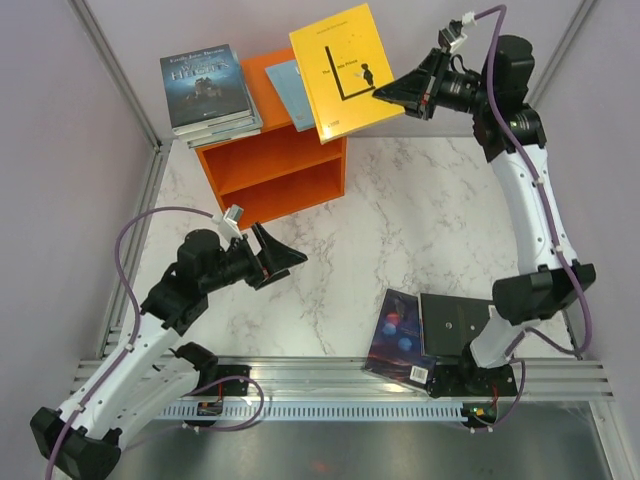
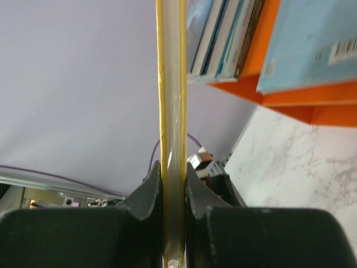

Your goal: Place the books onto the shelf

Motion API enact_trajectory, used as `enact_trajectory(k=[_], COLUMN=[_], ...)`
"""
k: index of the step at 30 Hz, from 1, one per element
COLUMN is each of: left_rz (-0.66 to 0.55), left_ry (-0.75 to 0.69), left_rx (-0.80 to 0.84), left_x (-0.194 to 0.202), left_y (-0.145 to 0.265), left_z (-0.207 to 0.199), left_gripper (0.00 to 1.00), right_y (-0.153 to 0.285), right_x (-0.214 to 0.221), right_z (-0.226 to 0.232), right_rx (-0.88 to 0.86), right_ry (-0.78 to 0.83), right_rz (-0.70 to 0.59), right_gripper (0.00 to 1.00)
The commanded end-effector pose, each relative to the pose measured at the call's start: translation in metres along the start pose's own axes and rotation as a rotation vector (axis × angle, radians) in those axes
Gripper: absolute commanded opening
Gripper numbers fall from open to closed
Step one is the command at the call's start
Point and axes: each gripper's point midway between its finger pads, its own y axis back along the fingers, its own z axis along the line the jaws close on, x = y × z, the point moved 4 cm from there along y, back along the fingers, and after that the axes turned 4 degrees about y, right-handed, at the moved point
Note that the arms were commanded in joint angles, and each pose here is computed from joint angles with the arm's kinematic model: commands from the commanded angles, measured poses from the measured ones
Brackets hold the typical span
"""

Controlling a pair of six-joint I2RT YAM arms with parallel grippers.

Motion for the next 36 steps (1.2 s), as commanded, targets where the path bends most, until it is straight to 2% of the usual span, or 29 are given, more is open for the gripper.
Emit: enact_trajectory(k=[1, 2, 3, 4, 5, 8, 15, 21, 24, 26, 27, 30, 32, 36], left_rz=[-0.014, -0.006, -0.005, 0.002, 0.004, 0.009, -0.013, -0.016, -0.015, -0.014, -0.011, -0.004, -0.002, 0.007], left_ry=[-0.086, -0.093, -0.094, -0.098, -0.106, -0.119, -0.139, -0.143, -0.138, -0.132, -0.131, -0.115, -0.104, -0.087], left_rx=[0.002, -0.002, -0.007, -0.006, -0.007, -0.017, -0.034, -0.033, -0.037, -0.042, -0.044, -0.052, -0.053, -0.053], left_x=[-0.009, -0.010, -0.010, -0.011, -0.012, -0.018, -0.032, -0.039, -0.040, -0.040, -0.040, -0.039, -0.038, -0.036], left_y=[0.002, 0.000, 0.000, 0.000, -0.001, -0.002, 0.002, 0.003, 0.001, 0.000, -0.001, -0.003, -0.004, -0.006], left_z=[-0.011, -0.010, -0.010, -0.011, -0.011, -0.012, -0.012, -0.012, -0.012, -0.010, -0.009, -0.005, -0.003, 0.001], left_gripper=[0.99, 0.99, 0.99, 0.99, 0.99, 0.98, 0.98, 0.98, 0.98, 0.98, 0.98, 0.97, 0.97, 0.97], right_y=[-0.024, -0.028, -0.035, -0.055, -0.058, -0.081, -0.100, -0.113, -0.118, -0.122, -0.124, -0.124, -0.121, -0.110], right_x=[-0.037, -0.044, -0.049, -0.059, -0.063, -0.071, -0.064, -0.071, -0.071, -0.067, -0.066, -0.066, -0.071, -0.080], right_z=[0.004, 0.029, 0.031, 0.007, 0.023, -0.010, -0.057, -0.078, -0.084, -0.088, -0.091, -0.095, -0.097, -0.102], right_rx=[-0.054, -0.104, -0.120, -0.106, -0.146, -0.128, -0.032, -0.021, -0.023, -0.024, -0.022, -0.018, -0.013, -0.003], right_ry=[0.063, 0.109, 0.112, 0.072, 0.105, 0.024, -0.006, -0.043, -0.054, -0.060, -0.066, -0.068, -0.068, -0.071], right_rz=[-0.051, -0.066, -0.068, -0.067, -0.083, -0.092, -0.086, -0.093, -0.085, -0.070, -0.064, -0.060, -0.074, -0.090], right_gripper=[0.00, 0.00, 0.00, 0.00, 0.00, 0.00, 0.00, 0.00, 0.17, 0.22, 0.30, 0.41, 0.45, 0.47])
